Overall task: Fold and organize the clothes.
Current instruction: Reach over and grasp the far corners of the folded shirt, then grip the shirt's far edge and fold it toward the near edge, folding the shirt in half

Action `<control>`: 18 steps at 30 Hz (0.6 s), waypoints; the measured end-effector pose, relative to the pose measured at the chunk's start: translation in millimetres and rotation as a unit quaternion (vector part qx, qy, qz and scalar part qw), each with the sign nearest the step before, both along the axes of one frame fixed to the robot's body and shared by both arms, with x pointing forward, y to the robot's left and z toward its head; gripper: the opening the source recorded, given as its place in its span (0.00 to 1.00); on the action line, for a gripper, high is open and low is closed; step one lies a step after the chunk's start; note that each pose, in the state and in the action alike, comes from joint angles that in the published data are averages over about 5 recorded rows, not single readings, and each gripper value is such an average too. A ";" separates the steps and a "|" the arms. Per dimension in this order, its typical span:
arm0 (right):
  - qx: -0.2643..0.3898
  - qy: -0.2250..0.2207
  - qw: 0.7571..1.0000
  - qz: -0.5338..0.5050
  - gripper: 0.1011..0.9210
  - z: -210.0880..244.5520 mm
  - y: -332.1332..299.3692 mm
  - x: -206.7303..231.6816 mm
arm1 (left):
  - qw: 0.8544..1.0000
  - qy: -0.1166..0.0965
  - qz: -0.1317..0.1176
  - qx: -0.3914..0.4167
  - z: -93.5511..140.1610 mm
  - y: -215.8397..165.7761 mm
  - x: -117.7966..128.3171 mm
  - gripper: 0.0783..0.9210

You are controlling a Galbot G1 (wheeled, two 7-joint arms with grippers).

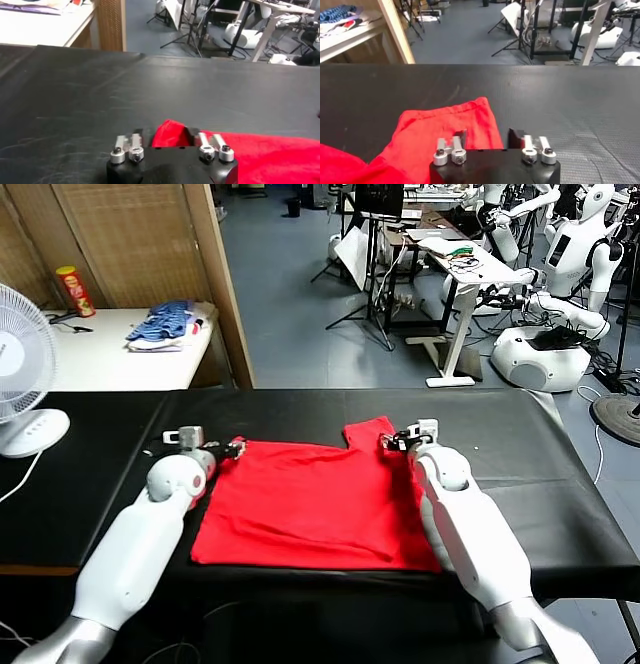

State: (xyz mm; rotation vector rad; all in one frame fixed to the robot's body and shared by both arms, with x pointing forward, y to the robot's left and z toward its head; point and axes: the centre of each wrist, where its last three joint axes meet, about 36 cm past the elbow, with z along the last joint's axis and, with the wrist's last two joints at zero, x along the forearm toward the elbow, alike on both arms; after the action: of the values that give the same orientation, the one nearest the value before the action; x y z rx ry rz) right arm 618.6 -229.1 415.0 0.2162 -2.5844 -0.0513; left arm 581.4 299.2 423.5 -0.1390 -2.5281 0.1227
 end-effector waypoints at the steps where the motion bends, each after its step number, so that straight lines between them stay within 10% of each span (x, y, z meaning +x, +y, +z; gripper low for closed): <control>1: 0.002 -0.001 1.000 0.000 0.14 -0.6 -0.1 -0.6 | 1.000 -0.001 -0.001 -0.001 0.3 -0.1 -0.8 0.14; 18: 0.056 -0.106 0.992 0.032 0.03 31.6 -29.9 -51.0 | 0.998 -0.051 -0.012 0.034 27.6 6.3 -30.5 0.06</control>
State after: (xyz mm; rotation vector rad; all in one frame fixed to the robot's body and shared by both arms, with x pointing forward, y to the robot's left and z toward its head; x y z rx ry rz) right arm 567.6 -259.0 446.6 0.3637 -2.7869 -0.1576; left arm 550.9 305.4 451.1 -0.1506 -2.6282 0.0203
